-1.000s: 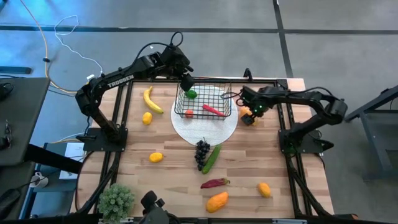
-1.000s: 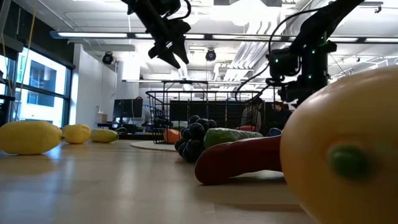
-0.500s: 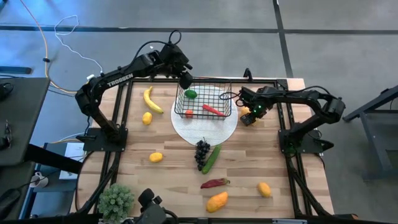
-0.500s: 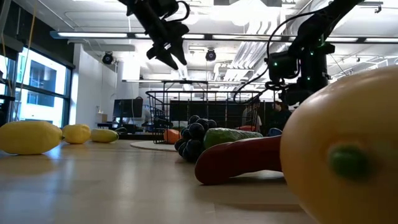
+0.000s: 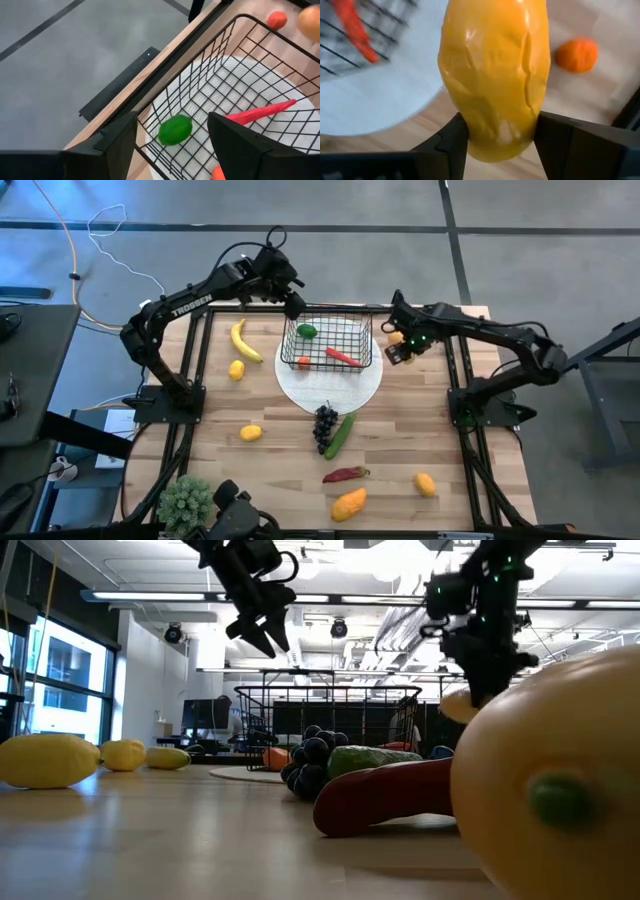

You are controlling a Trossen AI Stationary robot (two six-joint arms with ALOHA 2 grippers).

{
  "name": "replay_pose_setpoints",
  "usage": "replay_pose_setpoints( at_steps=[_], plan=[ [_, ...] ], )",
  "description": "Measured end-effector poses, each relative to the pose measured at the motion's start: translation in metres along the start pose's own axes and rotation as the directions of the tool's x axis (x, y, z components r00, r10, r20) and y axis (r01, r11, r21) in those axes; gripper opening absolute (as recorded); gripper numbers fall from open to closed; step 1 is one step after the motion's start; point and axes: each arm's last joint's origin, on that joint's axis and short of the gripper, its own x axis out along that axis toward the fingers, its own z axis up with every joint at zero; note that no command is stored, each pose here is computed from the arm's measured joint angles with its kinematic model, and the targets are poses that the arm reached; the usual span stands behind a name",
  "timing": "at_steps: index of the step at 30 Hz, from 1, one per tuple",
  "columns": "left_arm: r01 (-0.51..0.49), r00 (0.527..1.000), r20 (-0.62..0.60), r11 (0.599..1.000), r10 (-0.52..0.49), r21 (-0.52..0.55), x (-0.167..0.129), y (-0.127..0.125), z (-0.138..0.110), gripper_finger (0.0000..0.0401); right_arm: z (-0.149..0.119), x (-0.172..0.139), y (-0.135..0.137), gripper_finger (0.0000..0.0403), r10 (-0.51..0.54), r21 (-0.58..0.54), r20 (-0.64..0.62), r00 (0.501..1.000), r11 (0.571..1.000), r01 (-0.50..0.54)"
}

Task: Build produce basket
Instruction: Put the top yellow mango into the black wire basket

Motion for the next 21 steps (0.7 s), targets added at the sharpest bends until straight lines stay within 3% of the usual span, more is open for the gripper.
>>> replay_pose_setpoints(
  at_steps=[10,21],
  plan=[
    [-0.003,1.0,-0.001,0.999,0.003,-0.033,0.0,0.002,0.0,0.0232,0.036,-0.065,0.008,0.0158,0.053,-0.087,0.297,0.953,0.996,-0.029],
    [-0.016,0.995,-0.096,0.993,0.005,-0.117,0.0,0.002,-0.009,0.0232,0.072,-0.101,0.021,0.0156,0.266,-0.353,0.607,0.749,0.934,-0.045]
  ],
)
